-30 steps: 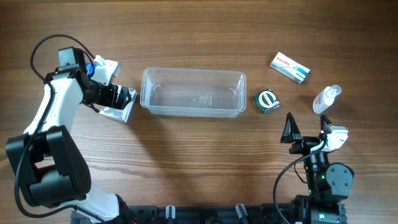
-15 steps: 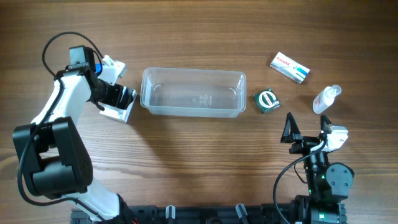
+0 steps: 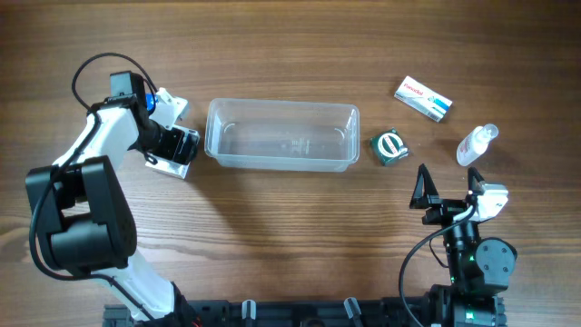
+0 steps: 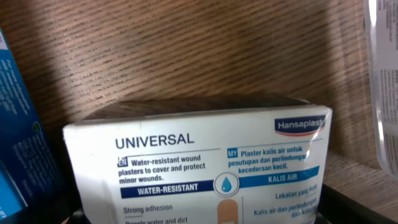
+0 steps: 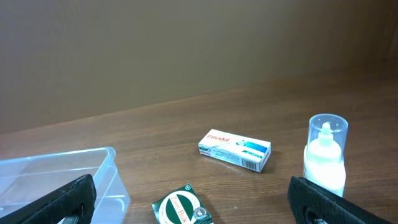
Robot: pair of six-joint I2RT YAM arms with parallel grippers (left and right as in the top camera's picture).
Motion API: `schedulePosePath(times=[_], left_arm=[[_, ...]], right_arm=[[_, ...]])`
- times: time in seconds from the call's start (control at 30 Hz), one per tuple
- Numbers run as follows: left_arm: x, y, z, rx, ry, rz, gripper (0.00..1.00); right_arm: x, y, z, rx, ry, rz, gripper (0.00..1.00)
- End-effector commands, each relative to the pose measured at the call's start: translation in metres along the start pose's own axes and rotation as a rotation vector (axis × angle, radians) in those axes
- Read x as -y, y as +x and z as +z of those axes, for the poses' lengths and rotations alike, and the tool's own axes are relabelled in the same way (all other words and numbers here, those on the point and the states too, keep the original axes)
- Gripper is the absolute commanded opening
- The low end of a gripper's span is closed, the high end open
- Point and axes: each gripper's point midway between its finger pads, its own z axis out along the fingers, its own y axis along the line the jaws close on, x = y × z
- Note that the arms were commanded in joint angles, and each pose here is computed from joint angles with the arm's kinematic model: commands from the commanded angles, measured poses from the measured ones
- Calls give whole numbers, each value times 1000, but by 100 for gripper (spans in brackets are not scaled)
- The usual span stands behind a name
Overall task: Pack container
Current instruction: 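Grasp the white Hansaplast box with the left gripper, then lift the Hansaplast box and carry it over the clear container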
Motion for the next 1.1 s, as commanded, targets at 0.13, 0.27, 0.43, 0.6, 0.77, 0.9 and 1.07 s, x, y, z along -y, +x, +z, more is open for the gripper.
schedulePosePath(times=[0.13, 0.27, 0.43, 0.6, 0.77, 0.9, 1.07], left_arm=[[0, -2, -1, -5, -3, 16, 85], [0, -2, -1, -5, -3, 16, 82], [0, -2, -1, -8, -1, 15, 79], [-1, -6, -6, 8, -10, 18, 80], [-9, -25, -34, 84, -62, -21, 76], [-16, -27, -50, 92, -117, -44, 71], [-11, -30, -65, 115, -129, -48, 73]], right_arm=[[0, 2, 0, -3, 3, -10, 100], [0, 2, 0, -3, 3, -10, 100], [0, 2, 0, -3, 3, -10, 100], [1, 2, 0, -3, 3, -10, 100], [0, 2, 0, -3, 3, -10, 100], [0, 2, 0, -3, 3, -10, 100], [0, 2, 0, -3, 3, -10, 100]])
